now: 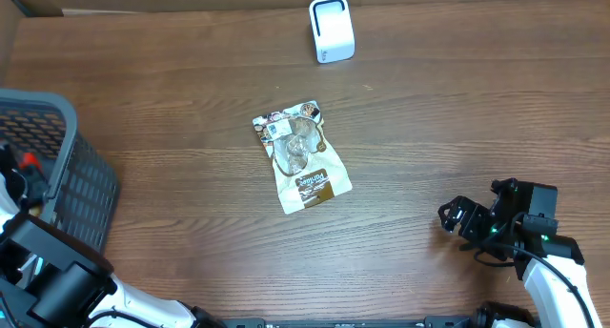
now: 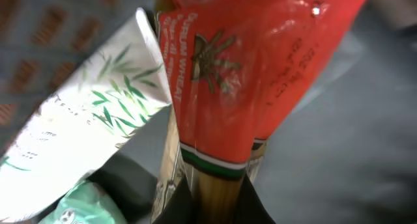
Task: Scan the item barcode
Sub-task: 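Reach into the basket and grasp the red-capped spaghetti package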
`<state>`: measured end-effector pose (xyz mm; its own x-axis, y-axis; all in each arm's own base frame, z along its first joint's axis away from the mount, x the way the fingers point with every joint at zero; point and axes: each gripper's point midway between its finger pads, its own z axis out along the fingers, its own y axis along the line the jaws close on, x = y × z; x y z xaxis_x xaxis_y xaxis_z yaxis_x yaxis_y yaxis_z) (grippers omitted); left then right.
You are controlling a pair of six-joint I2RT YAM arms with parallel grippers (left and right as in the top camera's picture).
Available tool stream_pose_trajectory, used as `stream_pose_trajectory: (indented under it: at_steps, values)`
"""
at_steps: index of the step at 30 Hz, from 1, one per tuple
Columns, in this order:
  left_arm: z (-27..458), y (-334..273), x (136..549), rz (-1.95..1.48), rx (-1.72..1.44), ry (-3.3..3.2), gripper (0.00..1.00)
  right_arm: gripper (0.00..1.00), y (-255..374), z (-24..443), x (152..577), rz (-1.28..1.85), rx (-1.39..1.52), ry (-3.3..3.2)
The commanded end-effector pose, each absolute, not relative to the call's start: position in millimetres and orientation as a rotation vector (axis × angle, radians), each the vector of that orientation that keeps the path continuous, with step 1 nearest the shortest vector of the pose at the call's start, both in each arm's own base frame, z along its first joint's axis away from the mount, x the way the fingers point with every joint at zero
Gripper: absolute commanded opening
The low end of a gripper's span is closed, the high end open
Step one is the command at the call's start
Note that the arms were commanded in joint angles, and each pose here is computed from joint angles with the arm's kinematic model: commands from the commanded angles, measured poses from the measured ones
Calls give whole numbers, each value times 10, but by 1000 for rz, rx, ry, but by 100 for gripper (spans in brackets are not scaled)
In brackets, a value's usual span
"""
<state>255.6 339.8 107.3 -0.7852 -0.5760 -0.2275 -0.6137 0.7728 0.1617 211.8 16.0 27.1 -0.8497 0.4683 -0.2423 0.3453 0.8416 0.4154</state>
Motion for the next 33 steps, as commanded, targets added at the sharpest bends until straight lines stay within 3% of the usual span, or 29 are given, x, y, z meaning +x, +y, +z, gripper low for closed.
stream_pose_trajectory:
  at_steps: [1, 11, 16, 17, 20, 21, 24, 33]
  values:
    - [1652, 3409, 2920, 236, -931, 2615, 4, 100, 160, 270, 2125, 512, 612, 2681]
    - [2766, 3193, 3263, 64, -834, 2380, 4, 100, 159, 271, 2127, 512, 612, 2681]
    - [3161, 3091, 3229, 145, -802, 2323, 4, 100, 160, 271, 2127, 512, 611, 2681]
    - [3154, 3107, 3192, 169, -817, 2331, 10, 100, 161, 272, 2127, 512, 611, 2681]
    - [2995, 3207, 2976, 250, -1030, 2350, 63, 100, 161, 271, 2126, 512, 611, 2681]
    - [2903, 3235, 2895, 265, -1117, 2352, 74, 100, 161, 270, 2125, 512, 612, 2681]
    - [2644, 3229, 2790, 265, -1198, 2404, 80, 100, 160, 270, 2125, 512, 612, 2681]
    - [1597, 3139, 2536, 202, -1277, 2603, 81, 100, 160, 270, 2125, 512, 612, 2681]
